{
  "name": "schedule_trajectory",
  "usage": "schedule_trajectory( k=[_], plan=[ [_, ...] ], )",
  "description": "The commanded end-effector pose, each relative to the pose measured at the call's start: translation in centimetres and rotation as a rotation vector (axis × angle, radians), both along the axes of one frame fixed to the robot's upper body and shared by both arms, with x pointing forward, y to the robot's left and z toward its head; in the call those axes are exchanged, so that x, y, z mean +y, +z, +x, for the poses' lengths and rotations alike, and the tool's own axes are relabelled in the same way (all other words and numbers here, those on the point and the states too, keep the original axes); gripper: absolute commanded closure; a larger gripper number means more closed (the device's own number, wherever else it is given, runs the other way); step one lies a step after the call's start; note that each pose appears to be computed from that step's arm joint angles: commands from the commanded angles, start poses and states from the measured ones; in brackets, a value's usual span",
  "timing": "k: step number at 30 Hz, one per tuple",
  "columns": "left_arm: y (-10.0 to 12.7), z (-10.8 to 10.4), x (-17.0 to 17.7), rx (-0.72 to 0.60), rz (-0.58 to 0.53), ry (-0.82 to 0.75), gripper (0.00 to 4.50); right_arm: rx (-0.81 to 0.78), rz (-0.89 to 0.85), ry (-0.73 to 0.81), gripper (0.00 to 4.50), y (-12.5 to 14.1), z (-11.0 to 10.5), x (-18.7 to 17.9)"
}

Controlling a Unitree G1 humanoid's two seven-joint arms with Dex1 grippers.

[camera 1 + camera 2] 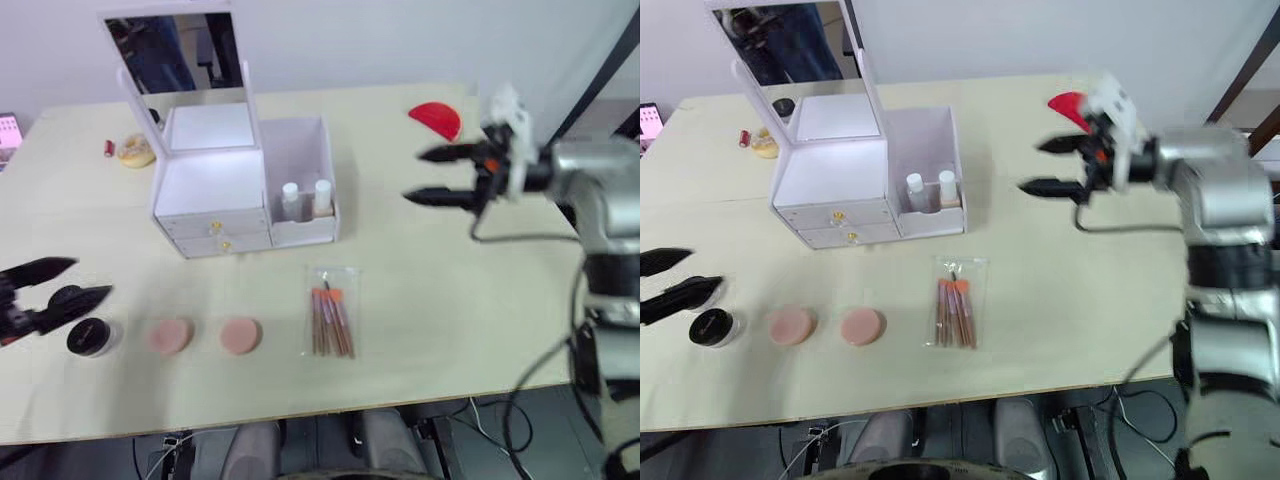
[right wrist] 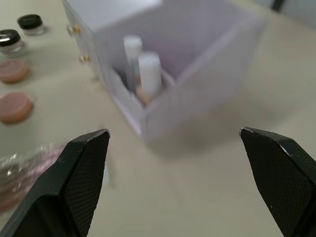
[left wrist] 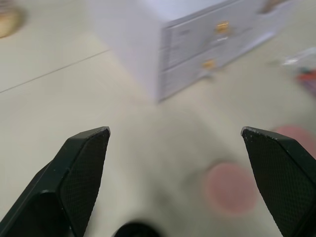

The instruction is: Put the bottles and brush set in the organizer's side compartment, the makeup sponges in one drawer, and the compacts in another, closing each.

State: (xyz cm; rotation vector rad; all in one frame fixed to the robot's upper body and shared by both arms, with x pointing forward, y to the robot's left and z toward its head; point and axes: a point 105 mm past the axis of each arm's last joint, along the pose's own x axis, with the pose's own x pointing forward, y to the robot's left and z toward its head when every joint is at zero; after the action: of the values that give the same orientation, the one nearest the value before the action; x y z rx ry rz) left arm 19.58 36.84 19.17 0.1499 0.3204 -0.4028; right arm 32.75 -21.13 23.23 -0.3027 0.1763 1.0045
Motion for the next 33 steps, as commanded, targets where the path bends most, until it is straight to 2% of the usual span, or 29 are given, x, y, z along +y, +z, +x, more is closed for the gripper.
schedule_trajectory(
  k=[1,3,5,9,24,29,30,33],
  plan=[
    [0.3,-2.1,4.5,-0.029,0.043,0.14,0.0,-0.124,-0.021,-0.1,0.04,0.7,-2.5,-3.9],
    [-0.7,-3.4,6.8,-0.016,0.048,0.217,0.0,-0.137,-0.071,-0.197,0.04,-1.2,-3.4,-6.5],
    [-1.6,-4.3,8.6,-0.018,0.039,0.283,0.0,-0.081,-0.099,-0.26,0.04,-3.6,-4.6,-8.9],
    [-2.5,-4.8,10.3,-0.033,0.034,0.339,0.0,-0.003,-0.112,-0.345,0.04,-6.5,-6.0,-11.7],
    [-2.8,-4.3,11.1,-0.054,0.026,0.342,0.0,-0.026,-0.103,-0.347,0.04,-6.5,-6.2,-11.6],
    [-2.8,-2.6,9.2,-0.055,0.026,0.25,0.0,-0.048,-0.098,-0.315,0.04,-5.8,-5.5,-10.1],
    [-2.8,-1.8,8.1,-0.056,0.025,0.199,0.0,-0.056,-0.095,-0.29,0.04,-5.6,-5.2,-9.3],
    [-3.0,1.3,1.7,-0.061,-0.002,-0.032,0.0,-0.084,-0.08,-0.166,0.04,-4.9,-4.5,-5.1]
  ],
)
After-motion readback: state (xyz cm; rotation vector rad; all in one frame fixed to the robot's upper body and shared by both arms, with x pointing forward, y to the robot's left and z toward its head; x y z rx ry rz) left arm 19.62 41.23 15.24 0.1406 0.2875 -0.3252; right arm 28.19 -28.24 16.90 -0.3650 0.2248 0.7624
